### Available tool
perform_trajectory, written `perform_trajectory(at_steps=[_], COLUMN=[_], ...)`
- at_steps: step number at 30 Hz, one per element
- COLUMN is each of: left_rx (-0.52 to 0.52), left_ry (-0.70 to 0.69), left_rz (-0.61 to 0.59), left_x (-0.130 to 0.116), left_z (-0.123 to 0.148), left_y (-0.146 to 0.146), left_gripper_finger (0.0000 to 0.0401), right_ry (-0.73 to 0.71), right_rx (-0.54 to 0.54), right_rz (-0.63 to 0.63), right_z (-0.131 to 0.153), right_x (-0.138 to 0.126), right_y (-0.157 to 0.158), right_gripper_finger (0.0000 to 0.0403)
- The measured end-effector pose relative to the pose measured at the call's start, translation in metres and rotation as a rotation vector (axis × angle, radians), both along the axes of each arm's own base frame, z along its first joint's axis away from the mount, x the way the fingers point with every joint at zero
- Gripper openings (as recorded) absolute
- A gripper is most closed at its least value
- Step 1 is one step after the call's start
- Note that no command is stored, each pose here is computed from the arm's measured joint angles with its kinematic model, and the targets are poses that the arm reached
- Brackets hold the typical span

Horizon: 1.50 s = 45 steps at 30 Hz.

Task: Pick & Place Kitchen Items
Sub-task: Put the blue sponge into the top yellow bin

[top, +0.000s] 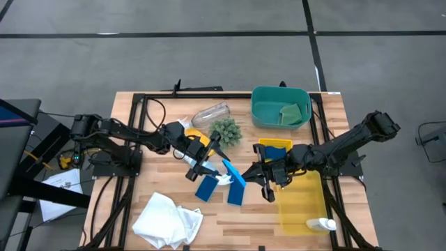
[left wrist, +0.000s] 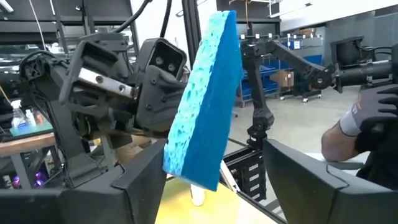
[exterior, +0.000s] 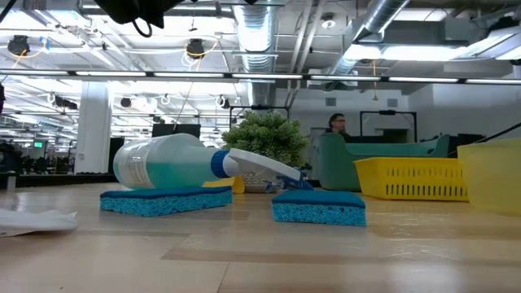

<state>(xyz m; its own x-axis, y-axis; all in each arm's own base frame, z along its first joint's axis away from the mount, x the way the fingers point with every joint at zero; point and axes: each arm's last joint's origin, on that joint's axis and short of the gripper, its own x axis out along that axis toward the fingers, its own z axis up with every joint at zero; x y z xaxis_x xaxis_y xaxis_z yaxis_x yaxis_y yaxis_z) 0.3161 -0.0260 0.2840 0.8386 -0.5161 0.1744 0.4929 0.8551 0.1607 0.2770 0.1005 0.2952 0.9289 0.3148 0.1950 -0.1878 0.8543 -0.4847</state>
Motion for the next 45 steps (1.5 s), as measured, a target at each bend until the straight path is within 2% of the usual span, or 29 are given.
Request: perform_trajectory(at_steps=[6, 12, 18, 23, 25, 29, 32, 37, 42, 45], left_rx=[0.002, 0.002, 0.002, 0.003, -0.001, -0.012, -0.015, -0.012, 0.033, 0.049], left_ry=[-0.003, -0.004, 0.003, 0.021, 0.054, 0.176, 0.242, 0.29, 0.366, 0.435], left_rz=[-0.005, -0.005, -0.001, 0.0, 0.004, 0.03, 0.067, 0.105, 0.278, 0.342], left_x=[0.0, 0.0, 0.0, 0.0, -0.001, -0.006, -0.016, -0.037, -0.05, -0.054], left_z=[0.0, 0.0, 0.0, -0.002, -0.002, 0.007, 0.014, 0.019, 0.014, 0.009], left_y=[-0.002, -0.002, -0.002, -0.002, 0.001, 0.01, 0.017, 0.022, 0.028, 0.032], left_gripper_finger=[0.0239, 0.0198, 0.0124, 0.0034, 0.0013, 0.001, 0.0006, 0.0006, 0.0006, 0.0006], right_ry=[0.004, 0.0, 0.005, 0.032, 0.058, 0.105, 0.124, 0.168, 0.175, 0.174], right_rx=[0.009, 0.011, 0.017, 0.033, 0.035, 0.03, 0.023, -0.097, -0.19, -0.231], right_rz=[-0.012, -0.013, -0.011, -0.005, -0.004, -0.039, -0.14, -0.31, -0.466, -0.511], right_z=[0.0, 0.0, 0.0, -0.002, -0.004, -0.009, -0.011, -0.017, -0.018, -0.015], right_x=[0.001, 0.001, 0.001, 0.002, 0.002, 0.003, 0.002, -0.002, -0.009, -0.013], right_y=[-0.004, -0.004, -0.003, -0.003, -0.003, -0.004, -0.004, 0.004, 0.015, 0.024], right_gripper_finger=[0.0, 0.0, 0.0, 0.0002, 0.001, 0.0038, 0.0064, 0.0099, 0.0121, 0.013])
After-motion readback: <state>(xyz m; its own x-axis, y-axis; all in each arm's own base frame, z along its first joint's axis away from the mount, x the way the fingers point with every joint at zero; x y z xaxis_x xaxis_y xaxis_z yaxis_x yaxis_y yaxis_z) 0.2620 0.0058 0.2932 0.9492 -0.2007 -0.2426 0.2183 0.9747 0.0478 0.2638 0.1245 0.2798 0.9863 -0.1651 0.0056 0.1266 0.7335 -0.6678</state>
